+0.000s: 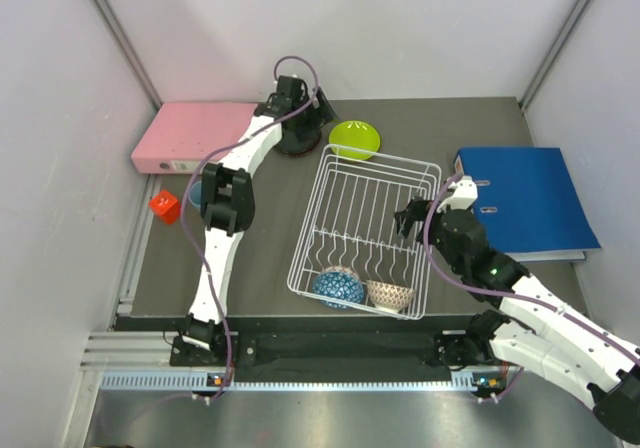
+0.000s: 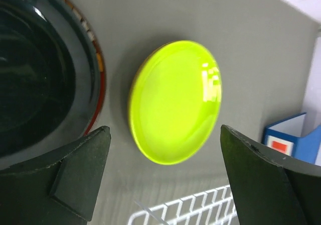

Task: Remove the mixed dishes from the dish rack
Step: Place the plate at the center of the board, then adjust the dish rack at the center of the board.

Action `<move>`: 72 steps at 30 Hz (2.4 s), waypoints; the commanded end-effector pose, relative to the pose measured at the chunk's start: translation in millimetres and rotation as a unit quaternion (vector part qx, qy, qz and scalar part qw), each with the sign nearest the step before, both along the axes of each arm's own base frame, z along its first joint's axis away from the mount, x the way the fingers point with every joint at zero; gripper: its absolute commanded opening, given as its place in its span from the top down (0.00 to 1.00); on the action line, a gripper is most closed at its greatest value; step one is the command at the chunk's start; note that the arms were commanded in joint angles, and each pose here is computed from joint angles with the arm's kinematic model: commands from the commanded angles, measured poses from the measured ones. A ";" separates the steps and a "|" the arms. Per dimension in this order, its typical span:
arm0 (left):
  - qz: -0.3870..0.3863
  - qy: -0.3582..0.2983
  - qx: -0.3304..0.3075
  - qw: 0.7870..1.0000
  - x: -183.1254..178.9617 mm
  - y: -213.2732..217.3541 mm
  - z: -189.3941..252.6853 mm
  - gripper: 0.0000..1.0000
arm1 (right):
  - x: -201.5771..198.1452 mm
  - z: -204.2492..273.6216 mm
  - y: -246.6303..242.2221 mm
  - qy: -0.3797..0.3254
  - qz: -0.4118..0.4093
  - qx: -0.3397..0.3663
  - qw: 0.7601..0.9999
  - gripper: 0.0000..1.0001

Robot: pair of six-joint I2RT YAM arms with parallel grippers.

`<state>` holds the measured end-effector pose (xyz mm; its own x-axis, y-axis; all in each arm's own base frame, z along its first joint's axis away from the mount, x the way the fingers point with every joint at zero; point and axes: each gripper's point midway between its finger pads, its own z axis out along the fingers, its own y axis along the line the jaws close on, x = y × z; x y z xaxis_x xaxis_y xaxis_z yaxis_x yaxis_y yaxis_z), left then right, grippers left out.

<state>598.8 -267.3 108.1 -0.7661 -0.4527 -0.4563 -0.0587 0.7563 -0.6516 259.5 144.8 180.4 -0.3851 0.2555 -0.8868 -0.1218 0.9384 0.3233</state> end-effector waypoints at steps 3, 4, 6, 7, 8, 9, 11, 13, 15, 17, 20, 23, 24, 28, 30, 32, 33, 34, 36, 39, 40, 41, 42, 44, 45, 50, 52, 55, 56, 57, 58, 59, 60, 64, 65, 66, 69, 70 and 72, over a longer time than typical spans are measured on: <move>0.018 -0.120 -0.008 0.993 -4.7 14.5 135.8 0.05 | 2.7 16.8 -1.8 -0.022 -0.007 0.024 0.999 0.02; 0.026 -0.125 -0.001 0.992 -7.0 18.4 140.8 0.05 | 2.8 17.5 -3.9 -0.024 -0.012 0.022 0.999 0.02; 0.032 -0.159 0.008 0.987 -19.5 23.7 176.9 0.05 | 4.1 18.4 -14.9 -0.024 -0.037 0.008 0.999 0.02; 0.050 -0.178 0.022 0.982 -29.8 32.8 196.6 0.05 | 2.7 13.9 -21.2 -0.014 -0.048 -0.006 0.999 0.02; 0.053 -0.188 0.031 0.980 -38.8 31.5 204.5 0.04 | 4.3 13.8 -25.3 -0.009 -0.061 -0.015 0.998 0.02; 0.054 -0.201 0.047 0.977 -46.8 34.2 211.8 0.04 | 6.1 12.0 -34.9 -0.005 -0.086 -0.031 0.996 0.02; 0.075 -0.220 0.080 0.969 -71.6 40.3 225.4 0.05 | 5.7 0.2 -44.9 0.024 -0.112 -0.062 0.991 0.01; 0.063 -0.229 0.120 0.964 -101.2 33.5 224.7 0.05 | 5.4 -10.1 -52.3 0.046 -0.133 -0.081 0.987 0.00; 0.065 -0.221 0.180 0.956 -119.3 37.4 203.5 0.05 | 6.6 -23.1 -51.4 0.071 -0.142 -0.087 0.983 0.00; 0.059 -0.228 0.204 0.950 -143.0 31.0 203.4 0.04 | 6.2 -35.0 -49.2 0.089 -0.141 -0.091 0.982 0.00; 0.044 -0.212 0.235 0.948 -169.6 31.0 177.5 0.05 | 7.6 -44.5 -41.8 0.104 -0.135 -0.084 0.982 0.01; 0.042 -0.195 0.250 0.948 -187.6 42.7 153.2 0.05 | 10.2 -49.6 -38.3 0.112 -0.134 -0.087 0.981 0.01; 0.042 -0.190 0.255 0.947 -195.0 48.9 145.0 0.05 | 12.2 -50.3 -37.6 0.112 -0.135 -0.087 0.981 0.01; 0.037 -0.178 0.261 0.948 -210.8 59.4 131.4 0.06 | 15.9 -58.0 -33.2 0.121 -0.132 -0.092 0.980 0.02; 0.027 -0.172 0.255 0.951 -220.0 60.1 125.1 0.06 | 17.6 -59.5 -29.9 0.121 -0.129 -0.088 0.980 0.03; 0.022 -0.165 0.256 0.952 -226.6 60.9 116.8 0.07 | 18.0 -63.2 -27.4 0.126 -0.125 -0.088 0.980 0.04; 0.020 -0.165 0.254 0.953 -230.1 61.1 116.6 0.07 | 18.6 -63.4 -26.1 0.126 -0.123 -0.087 0.981 0.04; 0.014 -0.160 0.256 0.953 -234.7 60.6 113.1 0.07 | 19.2 -63.4 -25.6 0.126 -0.123 -0.086 0.981 0.04; 0.010 -0.156 0.255 0.954 -243.7 61.4 107.9 0.08 | 18.8 -64.5 -24.7 0.128 -0.121 -0.085 0.981 0.04; 0.006 -0.150 0.260 0.954 -252.1 65.6 95.3 0.10 | 18.6 -66.3 -24.7 0.127 -0.119 -0.087 0.981 0.05; 0.004 -0.146 0.261 0.954 -254.4 66.7 90.5 0.11 | 18.9 -67.0 -24.5 0.128 -0.119 -0.088 0.981 0.05; -0.002 -0.135 0.264 0.955 -258.5 66.7 79.8 0.12 | 19.3 -66.4 -24.9 0.127 -0.118 -0.090 0.981 0.05; -0.008 -0.128 0.264 0.956 -260.8 66.1 74.2 0.16 | 19.1 -67.6 -24.5 0.129 -0.118 -0.091 0.980 0.05; -0.019 -0.109 0.259 0.960 -269.0 63.7 63.3 0.19 | 19.4 -67.6 -23.9 0.128 -0.117 -0.089 0.981 0.05; -0.023 -0.102 0.258 0.960 -271.2 61.9 59.7 0.22 | 19.7 -67.6 -23.4 0.127 -0.116 -0.089 0.981 0.05; -0.039 -0.077 0.262 0.961 -279.3 57.2 36.4 0.30 | 20.8 -70.8 -18.8 0.131 -0.109 -0.085 0.982 0.09; -0.042 -0.071 0.260 0.962 -281.8 54.8 31.1 0.37 | 20.0 -73.3 -18.5 0.133 -0.106 -0.087 0.982 0.13; -0.048 -0.063 0.256 0.963 -285.4 52.0 21.1 0.43 | 20.1 -75.2 -18.7 0.133 -0.105 -0.089 0.982 0.16; -0.051 -0.058 0.257 0.963 -286.8 51.3 16.0 0.46 | 20.3 -75.9 -18.6 0.133 -0.104 -0.091 0.981 0.17; -0.052 -0.055 0.257 0.963 -287.5 51.0 13.3 0.53 | 20.0 -78.6 -18.9 0.136 -0.104 -0.094 0.981 0.19; -0.053 -0.051 0.257 0.964 -288.6 50.3 10.8 0.59 | 20.1 -79.5 -18.1 0.137 -0.103 -0.093 0.981 0.29; -0.054 -0.047 0.257 0.964 -289.6 50.2 7.5 0.76 | 20.9 -79.5 -16.9 0.135 -0.099 -0.093 0.981 0.35; -0.056 -0.045 0.257 0.964 -291.0 49.4 5.8 0.84 | 21.1 -81.3 -16.1 0.138 -0.098 -0.095 0.981 0.40; -0.054 -0.037 0.255 0.965 -295.3 47.9 1.3 1.00 | 24.0 -81.2 -12.1 0.138 -0.093 -0.094 0.982 0.67; -0.053 -0.036 0.257 0.964 -296.9 49.4 0.7 1.00 | 25.2 -80.1 -11.4 0.137 -0.092 -0.096 0.982 0.72; -0.051 -0.036 0.256 0.965 -297.4 49.2 1.3 1.00 | 28.1 -77.2 -9.2 0.135 -0.091 -0.094 0.982 0.75; -0.040 -0.034 0.251 0.967 -302.1 51.9 5.0 1.00 | 35.3 -68.0 -4.3 0.128 -0.090 -0.092 0.983 0.98; -0.036 -0.032 0.248 0.968 -303.3 53.6 5.5 1.00 | 36.9 -66.4 -3.2 0.127 -0.089 -0.093 0.984 1.00; -0.029 -0.036 0.247 0.968 -306.0 56.8 11.1 1.00 | 42.9 -59.0 1.1 0.120 -0.087 -0.092 0.985 1.00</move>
<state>303.9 -211.4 115.0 -0.7366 -0.0325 -0.6755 0.0916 0.9848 -0.1473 277.9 114.2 88.4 -0.6078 0.1323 -0.7830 0.1625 0.9859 0.0404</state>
